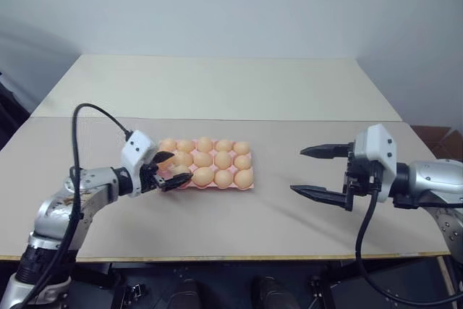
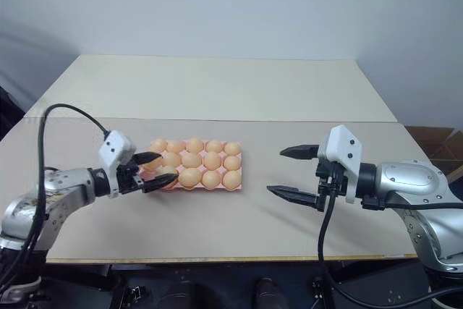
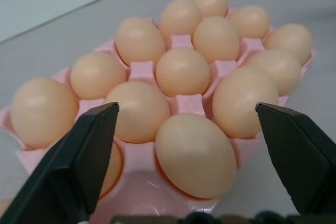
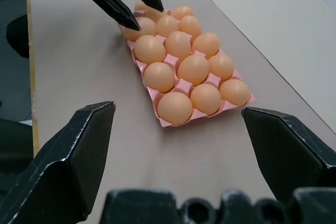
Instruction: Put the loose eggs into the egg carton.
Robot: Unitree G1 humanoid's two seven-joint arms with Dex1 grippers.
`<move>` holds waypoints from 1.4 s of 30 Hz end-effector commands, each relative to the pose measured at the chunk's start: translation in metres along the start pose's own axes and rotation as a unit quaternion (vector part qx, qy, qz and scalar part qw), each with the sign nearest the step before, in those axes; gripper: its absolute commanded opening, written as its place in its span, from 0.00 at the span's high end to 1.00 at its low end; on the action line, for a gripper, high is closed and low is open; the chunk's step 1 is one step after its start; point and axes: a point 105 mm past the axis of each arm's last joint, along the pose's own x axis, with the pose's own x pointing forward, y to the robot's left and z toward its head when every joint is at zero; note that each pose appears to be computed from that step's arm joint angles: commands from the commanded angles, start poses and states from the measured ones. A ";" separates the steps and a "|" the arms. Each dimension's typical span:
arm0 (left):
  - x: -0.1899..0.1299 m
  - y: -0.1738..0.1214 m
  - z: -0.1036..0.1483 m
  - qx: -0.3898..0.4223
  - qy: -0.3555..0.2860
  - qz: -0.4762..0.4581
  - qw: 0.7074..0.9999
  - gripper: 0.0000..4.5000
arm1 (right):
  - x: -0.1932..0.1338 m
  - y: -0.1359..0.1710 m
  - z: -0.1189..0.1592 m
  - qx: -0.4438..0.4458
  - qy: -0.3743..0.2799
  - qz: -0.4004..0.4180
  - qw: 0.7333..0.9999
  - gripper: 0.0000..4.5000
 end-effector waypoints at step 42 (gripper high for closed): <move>-0.079 0.056 -0.019 -0.079 0.035 0.247 0.965 0.00 | 0.007 -0.012 0.000 -0.024 -0.024 0.039 0.999 0.00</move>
